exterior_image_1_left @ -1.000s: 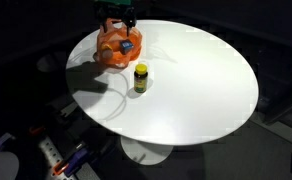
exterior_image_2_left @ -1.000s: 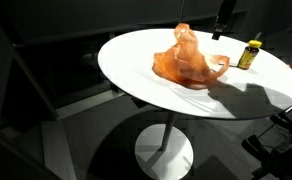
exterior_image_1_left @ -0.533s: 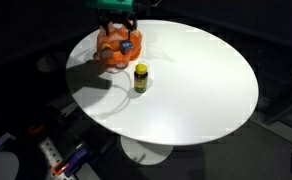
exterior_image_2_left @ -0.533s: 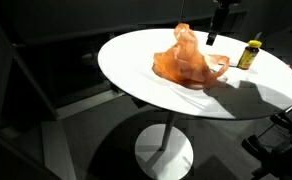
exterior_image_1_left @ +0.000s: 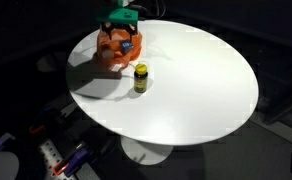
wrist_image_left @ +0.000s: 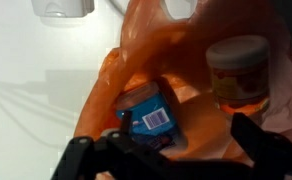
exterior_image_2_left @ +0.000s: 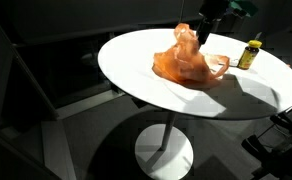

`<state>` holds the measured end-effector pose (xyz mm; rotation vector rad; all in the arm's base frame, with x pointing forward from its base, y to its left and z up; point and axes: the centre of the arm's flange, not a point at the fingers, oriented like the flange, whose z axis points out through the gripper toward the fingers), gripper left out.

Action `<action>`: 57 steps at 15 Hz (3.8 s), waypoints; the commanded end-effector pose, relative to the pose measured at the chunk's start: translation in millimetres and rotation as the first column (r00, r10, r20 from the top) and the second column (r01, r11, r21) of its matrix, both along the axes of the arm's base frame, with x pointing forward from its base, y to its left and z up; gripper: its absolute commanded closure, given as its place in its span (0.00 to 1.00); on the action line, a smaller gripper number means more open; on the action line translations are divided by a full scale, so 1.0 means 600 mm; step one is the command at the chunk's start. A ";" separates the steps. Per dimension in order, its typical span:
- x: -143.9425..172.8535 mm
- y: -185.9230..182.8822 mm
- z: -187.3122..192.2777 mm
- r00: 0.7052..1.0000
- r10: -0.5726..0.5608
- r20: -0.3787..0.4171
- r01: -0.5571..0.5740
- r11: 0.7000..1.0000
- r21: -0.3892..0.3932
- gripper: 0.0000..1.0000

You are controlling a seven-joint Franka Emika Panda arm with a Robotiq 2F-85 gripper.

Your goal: Remove the blue box from the plastic

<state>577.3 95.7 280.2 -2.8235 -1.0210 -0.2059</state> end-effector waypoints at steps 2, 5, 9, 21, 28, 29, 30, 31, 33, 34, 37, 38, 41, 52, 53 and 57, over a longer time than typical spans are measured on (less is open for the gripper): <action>0.038 0.000 -0.017 0.995 0.080 0.054 -0.082 0.996 0.030 0.00; 0.051 0.000 -0.031 0.993 0.102 0.063 -0.105 0.994 0.039 0.00; 0.062 0.000 -0.050 0.991 0.121 0.061 -0.124 0.991 0.045 0.00; 0.073 0.008 -0.075 0.989 0.141 0.054 -0.143 0.989 0.048 0.28; 0.072 0.008 -0.044 0.991 0.112 0.072 -0.116 0.992 0.044 0.60; 0.072 0.009 -0.034 0.992 0.105 0.073 -0.109 0.993 0.048 0.60; 0.073 0.009 -0.023 0.992 0.102 0.071 -0.105 0.993 0.053 0.60; 0.075 0.008 -0.012 0.993 0.097 0.065 -0.101 0.993 0.057 0.60; 0.077 0.006 0.006 0.995 0.088 0.042 -0.090 0.994 0.061 0.60; 0.077 0.005 0.015 0.996 0.084 0.025 -0.085 0.994 0.063 0.60; 0.064 0.001 0.038 0.996 0.069 -0.057 -0.065 0.995 0.070 0.60; 0.057 -0.001 0.046 0.994 0.065 -0.084 -0.060 0.996 0.065 0.60; 0.036 -0.013 0.068 0.987 0.047 -0.154 -0.038 0.998 0.056 0.60; 0.041 -0.158 0.105 0.953 -0.291 -0.087 0.290 0.957 -0.023 0.60; 0.044 -0.179 0.104 0.939 -0.336 -0.074 0.334 0.942 -0.029 0.60; 0.045 -0.254 0.101 0.878 -0.476 -0.044 0.474 0.879 -0.051 0.60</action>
